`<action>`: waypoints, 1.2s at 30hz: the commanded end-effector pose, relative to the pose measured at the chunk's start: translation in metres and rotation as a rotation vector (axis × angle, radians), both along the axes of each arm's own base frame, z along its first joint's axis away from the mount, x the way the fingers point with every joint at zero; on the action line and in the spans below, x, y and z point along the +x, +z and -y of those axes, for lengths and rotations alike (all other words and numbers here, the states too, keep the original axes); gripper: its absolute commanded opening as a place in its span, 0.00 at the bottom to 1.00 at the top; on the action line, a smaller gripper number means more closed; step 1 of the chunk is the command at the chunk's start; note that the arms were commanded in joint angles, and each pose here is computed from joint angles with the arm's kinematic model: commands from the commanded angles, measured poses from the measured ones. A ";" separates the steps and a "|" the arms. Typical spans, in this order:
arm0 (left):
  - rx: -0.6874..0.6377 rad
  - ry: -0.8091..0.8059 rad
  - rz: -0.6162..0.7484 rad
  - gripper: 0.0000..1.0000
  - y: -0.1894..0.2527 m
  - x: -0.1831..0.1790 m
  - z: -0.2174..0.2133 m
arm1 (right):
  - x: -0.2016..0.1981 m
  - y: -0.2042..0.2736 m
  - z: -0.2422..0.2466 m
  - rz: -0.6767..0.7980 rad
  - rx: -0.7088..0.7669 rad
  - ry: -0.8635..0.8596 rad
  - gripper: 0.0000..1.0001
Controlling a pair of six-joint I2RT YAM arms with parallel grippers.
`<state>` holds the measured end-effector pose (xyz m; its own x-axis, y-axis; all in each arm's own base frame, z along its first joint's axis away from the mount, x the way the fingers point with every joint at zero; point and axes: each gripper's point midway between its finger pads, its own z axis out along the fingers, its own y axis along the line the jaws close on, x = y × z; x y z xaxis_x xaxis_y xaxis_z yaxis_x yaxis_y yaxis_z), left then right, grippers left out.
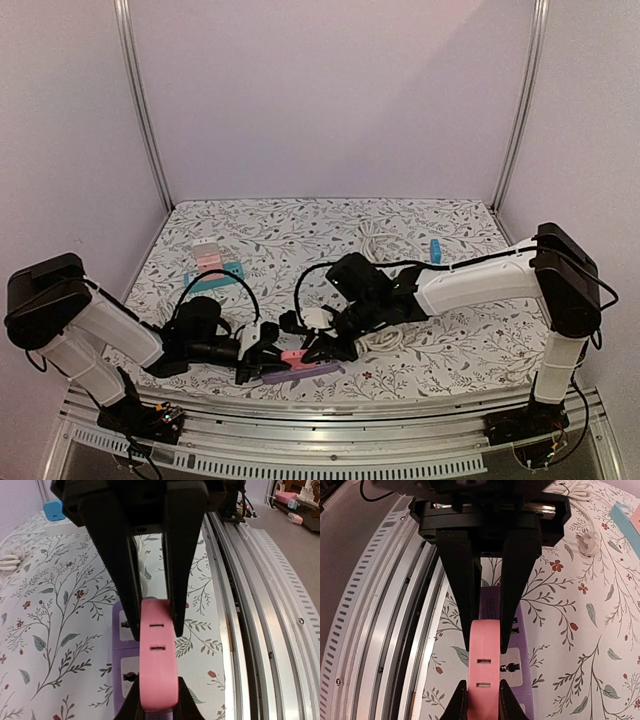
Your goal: Insert the plug
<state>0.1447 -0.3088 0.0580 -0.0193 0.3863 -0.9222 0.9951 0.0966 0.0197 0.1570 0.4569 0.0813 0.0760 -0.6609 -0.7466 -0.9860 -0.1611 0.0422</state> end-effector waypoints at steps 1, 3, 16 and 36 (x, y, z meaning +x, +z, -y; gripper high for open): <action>0.073 -0.110 -0.086 0.00 -0.024 -0.027 -0.001 | 0.008 -0.042 0.017 0.016 -0.167 -0.051 0.00; 0.075 -0.110 -0.091 0.00 -0.025 -0.027 -0.001 | 0.010 -0.044 0.018 0.019 -0.187 -0.056 0.00; 0.036 -0.102 -0.001 0.57 -0.010 -0.024 -0.003 | 0.013 -0.051 0.021 0.066 -0.267 -0.040 0.00; 0.004 0.004 0.046 0.89 0.013 -0.015 -0.014 | 0.022 -0.037 0.015 0.087 -0.277 -0.061 0.62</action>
